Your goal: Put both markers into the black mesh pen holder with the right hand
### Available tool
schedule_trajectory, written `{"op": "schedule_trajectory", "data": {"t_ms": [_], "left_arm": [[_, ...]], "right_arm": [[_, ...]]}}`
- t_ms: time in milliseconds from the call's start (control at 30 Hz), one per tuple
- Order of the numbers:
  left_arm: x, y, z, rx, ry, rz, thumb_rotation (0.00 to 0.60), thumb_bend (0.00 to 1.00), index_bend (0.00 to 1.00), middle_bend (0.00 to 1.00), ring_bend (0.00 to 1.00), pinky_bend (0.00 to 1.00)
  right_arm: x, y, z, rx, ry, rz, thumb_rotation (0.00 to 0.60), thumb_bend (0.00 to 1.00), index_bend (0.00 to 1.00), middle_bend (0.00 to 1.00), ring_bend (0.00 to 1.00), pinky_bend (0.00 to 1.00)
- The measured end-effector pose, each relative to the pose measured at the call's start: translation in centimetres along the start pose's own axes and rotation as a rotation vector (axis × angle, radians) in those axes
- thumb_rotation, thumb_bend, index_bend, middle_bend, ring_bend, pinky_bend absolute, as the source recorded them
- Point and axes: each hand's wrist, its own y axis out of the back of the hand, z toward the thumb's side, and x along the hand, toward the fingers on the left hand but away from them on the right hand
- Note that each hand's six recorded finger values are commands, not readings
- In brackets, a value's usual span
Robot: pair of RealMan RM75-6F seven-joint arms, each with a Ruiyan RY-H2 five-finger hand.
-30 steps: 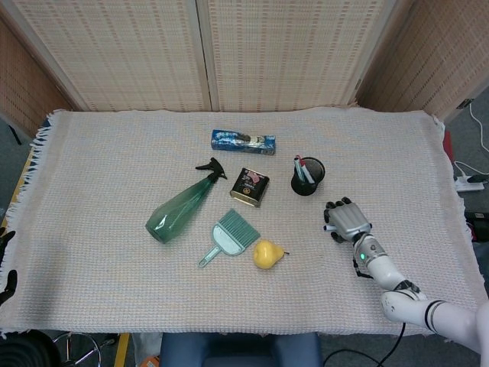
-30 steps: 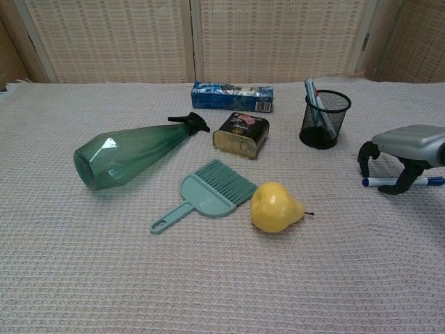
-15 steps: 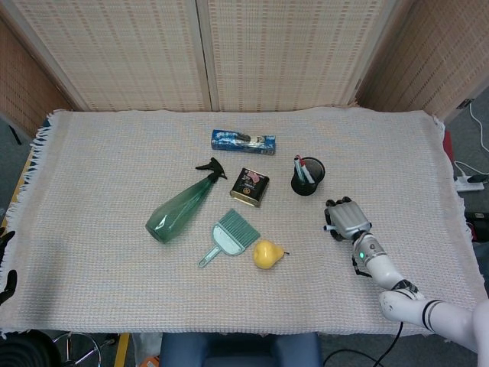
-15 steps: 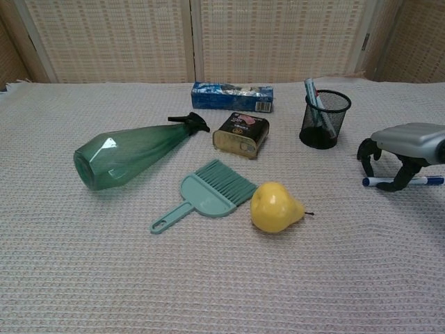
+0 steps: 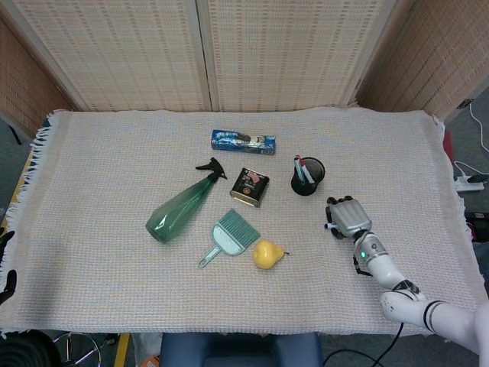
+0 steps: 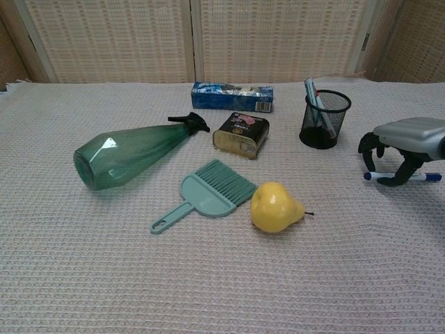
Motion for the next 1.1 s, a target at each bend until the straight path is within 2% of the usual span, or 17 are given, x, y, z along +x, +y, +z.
{"op": "schedule_trajectory", "data": {"t_ms": [133, 267, 467, 667, 867, 1000, 1100], "left_arm": [[0.0, 0.0, 0.0, -0.002, 0.000, 0.001, 0.600, 0.50, 0.10, 0.00, 0.00, 0.10], [0.0, 0.1, 0.1, -0.004, -0.004, 0.003, 0.600, 0.50, 0.10, 0.00, 0.00, 0.10], [-0.2, 0.3, 0.1, -0.006, -0.006, 0.011, 0.600, 0.50, 0.10, 0.00, 0.00, 0.10], [-0.3, 0.4, 0.2, -0.007, -0.012, 0.014, 0.600, 0.51, 0.10, 0.00, 0.00, 0.10], [-0.4, 0.6, 0.3, -0.007, -0.013, 0.020, 0.600, 0.51, 0.10, 0.00, 0.00, 0.10], [-0.3, 0.6, 0.2, -0.006, -0.009, 0.020, 0.600, 0.51, 0.10, 0.00, 0.00, 0.10], [-0.3, 0.6, 0.0, -0.008, -0.001, 0.018, 0.600, 0.51, 0.10, 0.00, 0.00, 0.10]], "right_arm": [[0.3, 0.8, -0.1, -0.027, 0.002, -0.023, 0.600, 0.29, 0.64, 0.19, 0.29, 0.23], [0.8, 2.7, 0.1, -0.081, 0.015, -0.075, 0.600, 0.29, 0.65, 0.19, 0.29, 0.23], [1.6, 7.2, 0.6, -0.192, 0.053, -0.204, 0.600, 0.29, 0.67, 0.20, 0.30, 0.24], [1.9, 11.8, 1.2, -0.354, 0.098, -0.311, 0.600, 0.29, 0.68, 0.20, 0.30, 0.25], [1.1, 14.7, 1.9, -0.655, 0.178, -0.340, 0.600, 0.29, 0.70, 0.20, 0.30, 0.25], [-0.3, 16.4, 2.3, -0.900, 0.249, -0.341, 0.600, 0.29, 0.70, 0.20, 0.30, 0.25], [-1.8, 17.4, 2.2, -1.039, 0.283, -0.342, 0.600, 0.29, 0.71, 0.20, 0.30, 0.25]]}}
